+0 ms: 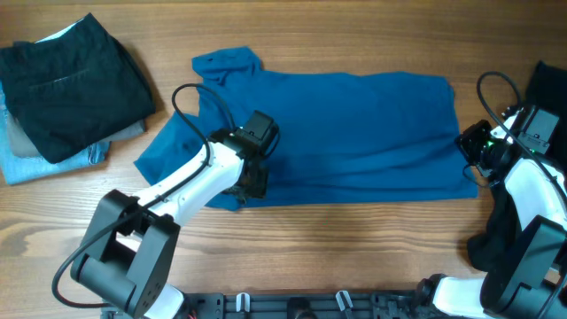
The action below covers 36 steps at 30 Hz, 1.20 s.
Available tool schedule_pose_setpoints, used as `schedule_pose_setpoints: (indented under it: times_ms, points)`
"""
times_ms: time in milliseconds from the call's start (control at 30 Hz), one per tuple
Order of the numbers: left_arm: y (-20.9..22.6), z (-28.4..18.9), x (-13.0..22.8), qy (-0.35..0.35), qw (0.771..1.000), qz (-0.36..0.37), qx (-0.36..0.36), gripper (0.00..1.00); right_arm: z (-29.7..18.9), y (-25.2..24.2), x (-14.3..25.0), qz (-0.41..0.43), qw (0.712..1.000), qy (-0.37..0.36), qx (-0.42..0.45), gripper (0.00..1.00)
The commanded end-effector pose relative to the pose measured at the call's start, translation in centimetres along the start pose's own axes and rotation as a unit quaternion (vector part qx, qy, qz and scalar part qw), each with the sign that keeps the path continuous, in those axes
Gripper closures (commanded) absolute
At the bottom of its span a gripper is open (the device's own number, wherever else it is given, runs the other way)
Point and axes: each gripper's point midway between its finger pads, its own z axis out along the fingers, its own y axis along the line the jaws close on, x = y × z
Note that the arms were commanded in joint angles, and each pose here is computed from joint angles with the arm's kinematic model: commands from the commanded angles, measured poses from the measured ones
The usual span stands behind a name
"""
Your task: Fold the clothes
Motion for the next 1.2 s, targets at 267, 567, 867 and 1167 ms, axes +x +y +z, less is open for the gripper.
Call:
schedule_pose_setpoints:
  times_ms: [267,567,867,1167]
  points:
    - [0.2,1.0,0.2,-0.002,1.0,0.005,-0.008,0.69,0.1,-0.1,-0.4,-0.008,1.0,-0.003,0.009,0.96]
    - [0.5,1.5,1.2,0.017,1.0,0.006,-0.014,0.67,0.1,-0.1,-0.4,-0.008,1.0,-0.002,0.01,0.96]
    - [0.4,1.8,0.9,0.013,1.0,0.006,-0.012,0.96,0.1,-0.1,-0.4,-0.007,1.0,-0.001,0.01,0.96]
    - [2.6,-2.8,-5.8,-0.098,0.991,-0.094,0.008,0.96,0.1,0.0,-0.7,-0.009,1.0,-0.007,0.007,0.96]
